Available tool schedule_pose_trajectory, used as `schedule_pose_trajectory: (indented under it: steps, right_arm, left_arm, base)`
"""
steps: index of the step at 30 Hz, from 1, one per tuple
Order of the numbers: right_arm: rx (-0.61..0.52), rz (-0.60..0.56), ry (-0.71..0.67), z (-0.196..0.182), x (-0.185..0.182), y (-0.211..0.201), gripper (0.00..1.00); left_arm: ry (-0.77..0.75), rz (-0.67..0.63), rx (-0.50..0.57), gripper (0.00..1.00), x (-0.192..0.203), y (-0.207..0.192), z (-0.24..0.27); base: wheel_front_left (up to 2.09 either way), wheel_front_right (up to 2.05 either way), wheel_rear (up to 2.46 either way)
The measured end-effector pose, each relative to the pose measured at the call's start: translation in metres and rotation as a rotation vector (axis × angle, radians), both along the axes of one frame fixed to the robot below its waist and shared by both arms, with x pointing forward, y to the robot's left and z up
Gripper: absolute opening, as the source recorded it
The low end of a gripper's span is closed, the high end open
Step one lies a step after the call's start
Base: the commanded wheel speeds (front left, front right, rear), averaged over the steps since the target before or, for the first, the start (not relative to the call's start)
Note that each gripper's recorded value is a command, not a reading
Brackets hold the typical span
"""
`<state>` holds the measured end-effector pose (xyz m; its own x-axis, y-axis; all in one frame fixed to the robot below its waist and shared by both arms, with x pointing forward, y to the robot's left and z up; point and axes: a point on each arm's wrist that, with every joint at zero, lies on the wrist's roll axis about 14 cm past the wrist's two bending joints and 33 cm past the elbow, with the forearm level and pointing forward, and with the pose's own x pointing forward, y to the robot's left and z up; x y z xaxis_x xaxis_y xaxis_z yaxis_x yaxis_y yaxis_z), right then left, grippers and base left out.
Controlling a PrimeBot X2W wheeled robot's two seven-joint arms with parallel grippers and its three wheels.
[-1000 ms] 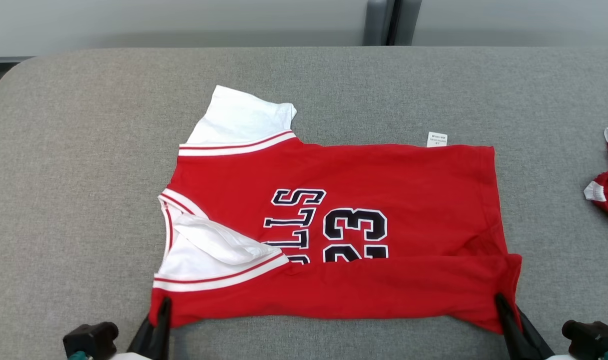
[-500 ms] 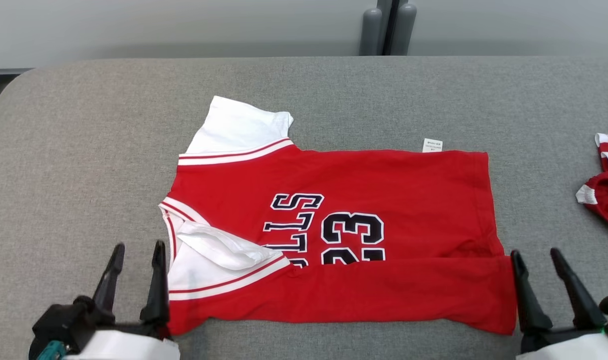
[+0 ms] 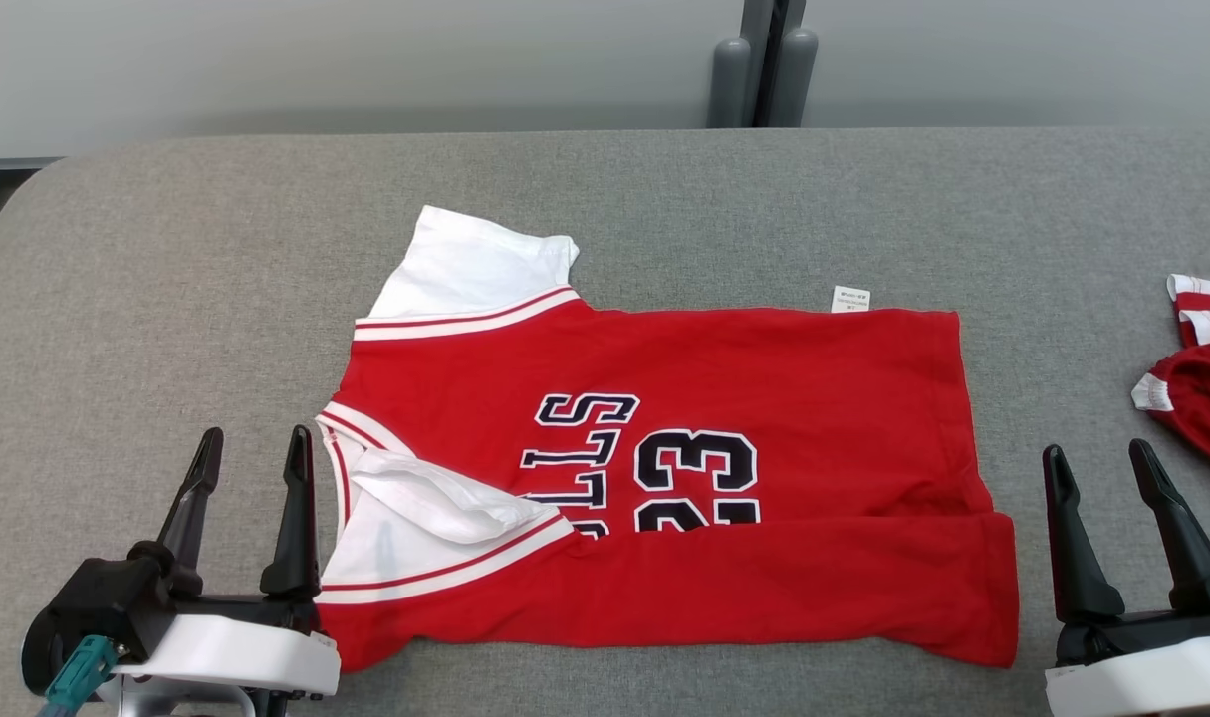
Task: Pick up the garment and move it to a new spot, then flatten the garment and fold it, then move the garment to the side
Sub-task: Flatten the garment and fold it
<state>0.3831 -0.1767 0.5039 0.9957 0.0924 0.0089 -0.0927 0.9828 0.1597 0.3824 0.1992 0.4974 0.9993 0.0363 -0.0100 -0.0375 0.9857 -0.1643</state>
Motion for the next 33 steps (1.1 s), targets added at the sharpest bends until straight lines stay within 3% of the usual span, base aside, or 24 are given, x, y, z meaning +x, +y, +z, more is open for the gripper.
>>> schedule_pose_trajectory:
  steps: [11, 20, 27, 33]
  right_arm:
    - [0.01, -0.011, 0.008, -0.005, 0.004, -0.001, 1.0]
    - [0.031, -0.006, -0.02, -0.006, 0.034, 0.003, 1.0]
    - [0.052, -0.006, -0.018, -0.022, 0.061, 0.004, 1.0]
    - [0.057, -0.026, 0.008, -0.042, 0.075, -0.004, 1.0]
  left_arm:
    - [0.012, -0.02, 0.011, 1.0, 0.012, -0.002, -0.002]
    - [-0.063, -0.172, -0.022, 1.0, 0.103, -0.036, 0.033]
    - [0.14, -0.279, -0.042, 1.0, 0.171, -0.059, -0.025]
    - [0.367, -0.32, -0.028, 1.0, 0.199, -0.069, -0.097]
  base:
    - [0.0, 0.0, 0.0]
    - [0.0, 0.0, 0.0]
    - [0.0, 0.0, 0.0]
    - [0.0, 0.0, 0.0]
